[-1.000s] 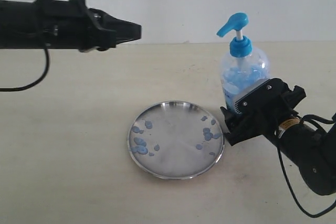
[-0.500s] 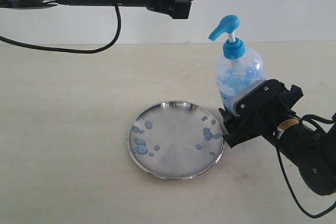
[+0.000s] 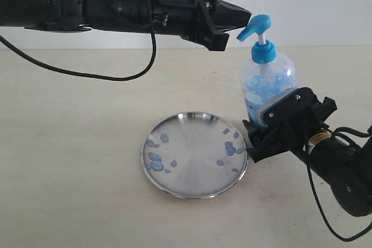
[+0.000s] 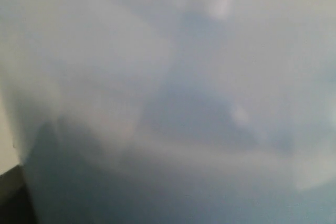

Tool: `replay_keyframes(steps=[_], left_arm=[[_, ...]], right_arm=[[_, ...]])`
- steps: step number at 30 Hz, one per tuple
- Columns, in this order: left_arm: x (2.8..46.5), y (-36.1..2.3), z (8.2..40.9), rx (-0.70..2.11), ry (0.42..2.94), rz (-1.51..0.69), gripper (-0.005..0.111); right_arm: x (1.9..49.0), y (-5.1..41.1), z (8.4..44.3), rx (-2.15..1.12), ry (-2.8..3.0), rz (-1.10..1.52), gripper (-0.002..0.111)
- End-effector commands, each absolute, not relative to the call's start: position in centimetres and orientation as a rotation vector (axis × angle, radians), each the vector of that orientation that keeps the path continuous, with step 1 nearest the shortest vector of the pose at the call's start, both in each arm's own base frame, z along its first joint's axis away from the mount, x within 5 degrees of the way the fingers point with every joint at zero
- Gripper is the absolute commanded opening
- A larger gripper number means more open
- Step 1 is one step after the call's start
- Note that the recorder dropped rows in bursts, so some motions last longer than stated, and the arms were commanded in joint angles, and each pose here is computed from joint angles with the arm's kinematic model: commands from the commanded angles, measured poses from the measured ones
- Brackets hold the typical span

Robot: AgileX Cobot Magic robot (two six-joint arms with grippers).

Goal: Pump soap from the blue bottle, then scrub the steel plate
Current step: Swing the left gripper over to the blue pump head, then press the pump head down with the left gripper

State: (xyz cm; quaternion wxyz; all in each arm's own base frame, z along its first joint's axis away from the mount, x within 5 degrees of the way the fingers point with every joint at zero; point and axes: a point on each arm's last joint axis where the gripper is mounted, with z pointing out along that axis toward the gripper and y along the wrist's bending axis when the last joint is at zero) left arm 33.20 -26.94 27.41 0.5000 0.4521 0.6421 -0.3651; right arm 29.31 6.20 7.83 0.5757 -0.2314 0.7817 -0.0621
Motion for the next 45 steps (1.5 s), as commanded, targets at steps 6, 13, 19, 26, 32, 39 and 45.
replay_keyframes(steps=[6,13,19,26,32,39,45], left_arm=[[33.5,-27.6,29.0,1.102,1.481,-0.867,0.004],[33.2,-28.4,31.0,1.118,1.398,-0.907,0.004],[32.4,-30.2,29.7,1.167,1.399,-0.913,0.004],[33.7,-31.1,28.1,1.168,1.431,-0.842,0.004],[34.4,-31.6,28.8,1.158,1.402,-0.833,0.004],[34.9,-32.0,27.1,1.138,1.468,-0.878,0.004],[34.9,-32.1,26.5,1.132,1.517,-0.904,0.004]], right_arm=[[28.7,6.1,6.6,-0.519,1.944,-0.099,0.0],[28.7,6.0,6.6,-0.509,1.946,-0.096,0.0],[28.7,6.0,6.6,-0.509,1.946,-0.096,0.0],[28.7,6.0,6.6,-0.509,1.948,-0.096,0.0],[28.6,6.0,6.6,-0.51,1.95,-0.095,0.0],[28.6,6.0,6.6,-0.51,1.95,-0.095,0.0],[28.7,6.0,6.6,-0.508,1.944,-0.096,0.0]])
